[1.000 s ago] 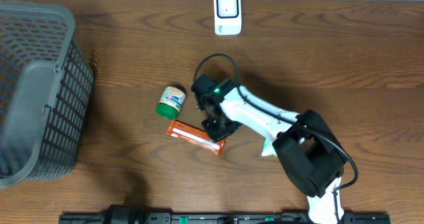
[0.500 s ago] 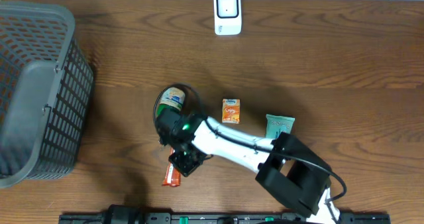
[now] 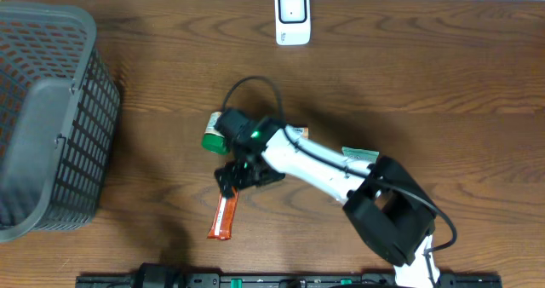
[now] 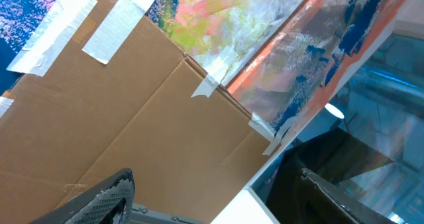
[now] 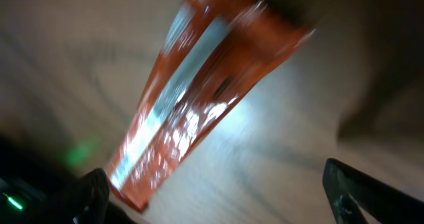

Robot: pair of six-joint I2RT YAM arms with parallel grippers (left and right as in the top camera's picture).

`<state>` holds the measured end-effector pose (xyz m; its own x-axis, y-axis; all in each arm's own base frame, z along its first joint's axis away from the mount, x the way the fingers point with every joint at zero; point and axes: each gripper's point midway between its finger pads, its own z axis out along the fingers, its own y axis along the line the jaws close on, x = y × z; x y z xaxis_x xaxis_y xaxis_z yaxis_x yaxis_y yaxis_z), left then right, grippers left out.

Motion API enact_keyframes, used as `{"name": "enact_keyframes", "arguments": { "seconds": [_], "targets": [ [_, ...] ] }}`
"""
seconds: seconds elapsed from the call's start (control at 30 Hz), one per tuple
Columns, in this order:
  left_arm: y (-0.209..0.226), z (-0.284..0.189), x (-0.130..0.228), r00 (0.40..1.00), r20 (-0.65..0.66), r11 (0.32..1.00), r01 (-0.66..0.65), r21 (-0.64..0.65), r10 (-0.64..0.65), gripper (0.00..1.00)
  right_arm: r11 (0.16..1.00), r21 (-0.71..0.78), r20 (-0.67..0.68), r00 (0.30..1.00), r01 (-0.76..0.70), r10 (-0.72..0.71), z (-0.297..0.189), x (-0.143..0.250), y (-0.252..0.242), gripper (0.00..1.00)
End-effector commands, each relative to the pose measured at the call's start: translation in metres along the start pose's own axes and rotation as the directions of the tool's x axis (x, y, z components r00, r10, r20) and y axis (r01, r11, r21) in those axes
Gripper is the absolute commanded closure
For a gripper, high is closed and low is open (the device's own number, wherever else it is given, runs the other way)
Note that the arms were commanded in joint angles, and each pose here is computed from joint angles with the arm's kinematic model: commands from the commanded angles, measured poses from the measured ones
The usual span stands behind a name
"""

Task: Scan the item barcode

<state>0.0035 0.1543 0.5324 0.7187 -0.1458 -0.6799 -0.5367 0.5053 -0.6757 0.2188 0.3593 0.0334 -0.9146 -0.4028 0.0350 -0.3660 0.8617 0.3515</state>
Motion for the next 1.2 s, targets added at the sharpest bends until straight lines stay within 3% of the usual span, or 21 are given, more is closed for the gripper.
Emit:
{"name": "enact_keyframes", "arguments": {
  "seconds": [0.0, 0.23, 0.47, 0.83, 1.07, 1.17],
  "targets": [
    [-0.001, 0.000, 0.002, 1.000, 0.002, 1.000, 0.003, 0.001, -0.003, 0.22, 0.978, -0.054, 0.052, 0.978, -0.200, 0.203, -0.014, -0.018, -0.002, 0.01],
    [0.000, 0.000, 0.002, 1.000, 0.002, 1.000, 0.003, 0.000, -0.003, 0.22, 0.948, -0.100, 0.082, 0.947, -0.302, 0.310, 0.001, -0.027, 0.004, 0.01],
    [-0.001, 0.000, 0.002, 1.000, 0.002, 1.000, 0.003, 0.001, -0.003, 0.22, 0.902, 0.006, 0.116, 0.896, -0.432, 0.429, 0.014, -0.016, -0.012, 0.01],
    [-0.001, 0.000, 0.002, 1.000, 0.002, 1.000, 0.003, 0.001, -0.003, 0.22, 0.820, 0.022, 0.120, 0.816, -0.572, 0.566, 0.052, -0.009, -0.035, 0.01],
    [-0.001, 0.000, 0.002, 1.000, 0.002, 1.000, 0.003, 0.001, -0.003, 0.22, 0.816, 0.065, 0.061, 0.818, -0.575, 0.572, 0.071, 0.006, -0.037, 0.08],
    [-0.001, 0.000, 0.002, 1.000, 0.002, 1.000, 0.003, 0.001, -0.003, 0.22, 0.819, 0.090, 0.059, 0.824, -0.566, 0.563, 0.075, 0.013, -0.036, 0.16]
  ]
}}
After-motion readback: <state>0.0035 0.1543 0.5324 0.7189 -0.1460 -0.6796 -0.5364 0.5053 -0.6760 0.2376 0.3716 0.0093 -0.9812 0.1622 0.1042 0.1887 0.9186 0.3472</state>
